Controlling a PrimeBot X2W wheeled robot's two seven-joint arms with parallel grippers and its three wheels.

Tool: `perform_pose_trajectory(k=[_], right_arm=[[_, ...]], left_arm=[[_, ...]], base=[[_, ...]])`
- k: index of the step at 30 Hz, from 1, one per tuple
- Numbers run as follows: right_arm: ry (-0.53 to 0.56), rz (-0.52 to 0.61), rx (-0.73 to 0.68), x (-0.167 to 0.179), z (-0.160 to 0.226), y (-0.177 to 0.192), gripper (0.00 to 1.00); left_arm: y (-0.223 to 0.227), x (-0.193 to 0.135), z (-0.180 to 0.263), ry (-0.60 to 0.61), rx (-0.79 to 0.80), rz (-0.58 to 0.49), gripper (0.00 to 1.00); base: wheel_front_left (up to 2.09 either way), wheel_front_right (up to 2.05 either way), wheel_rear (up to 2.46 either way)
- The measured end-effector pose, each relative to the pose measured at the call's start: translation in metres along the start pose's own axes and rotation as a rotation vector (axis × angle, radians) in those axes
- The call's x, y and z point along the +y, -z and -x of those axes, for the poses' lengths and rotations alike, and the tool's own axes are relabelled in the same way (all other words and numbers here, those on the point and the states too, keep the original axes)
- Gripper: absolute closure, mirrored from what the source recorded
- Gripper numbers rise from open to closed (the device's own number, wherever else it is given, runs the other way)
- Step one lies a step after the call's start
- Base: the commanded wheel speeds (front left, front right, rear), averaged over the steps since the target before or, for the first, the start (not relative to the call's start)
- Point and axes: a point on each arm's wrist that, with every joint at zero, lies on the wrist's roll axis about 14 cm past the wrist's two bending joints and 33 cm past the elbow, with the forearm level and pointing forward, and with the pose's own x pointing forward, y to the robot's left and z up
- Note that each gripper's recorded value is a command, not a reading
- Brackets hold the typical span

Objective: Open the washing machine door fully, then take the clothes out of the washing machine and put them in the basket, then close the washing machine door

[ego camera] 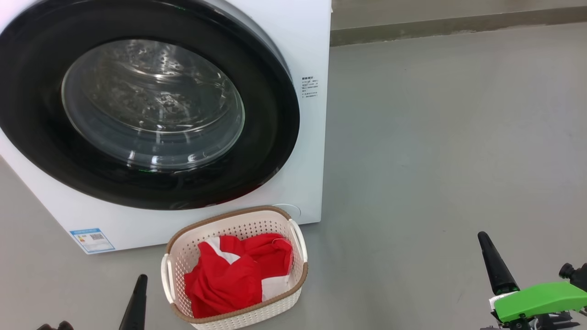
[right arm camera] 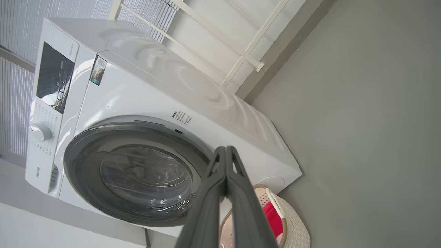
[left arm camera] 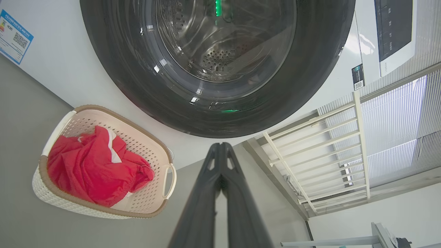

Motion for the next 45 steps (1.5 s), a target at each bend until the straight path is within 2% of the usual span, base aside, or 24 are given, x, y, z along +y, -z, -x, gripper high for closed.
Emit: perform_pose_trajectory(k=[42,45], right_arm=[[0.0,-0.475,0.019,0.001,-0.02,0.002,1.0],[-0.011,-0.493,0.018,0.005,-0.022,0.001,1.0]], left_arm=[[-0.001,-0.011,-0.02,0.037,0.037,0.487,1.0],[-0.002,-0.013,-0.021,0.042,0.036,0.495,1.0]], base=[[0.0,0.0,0.0],[0.0,0.0,0.0]])
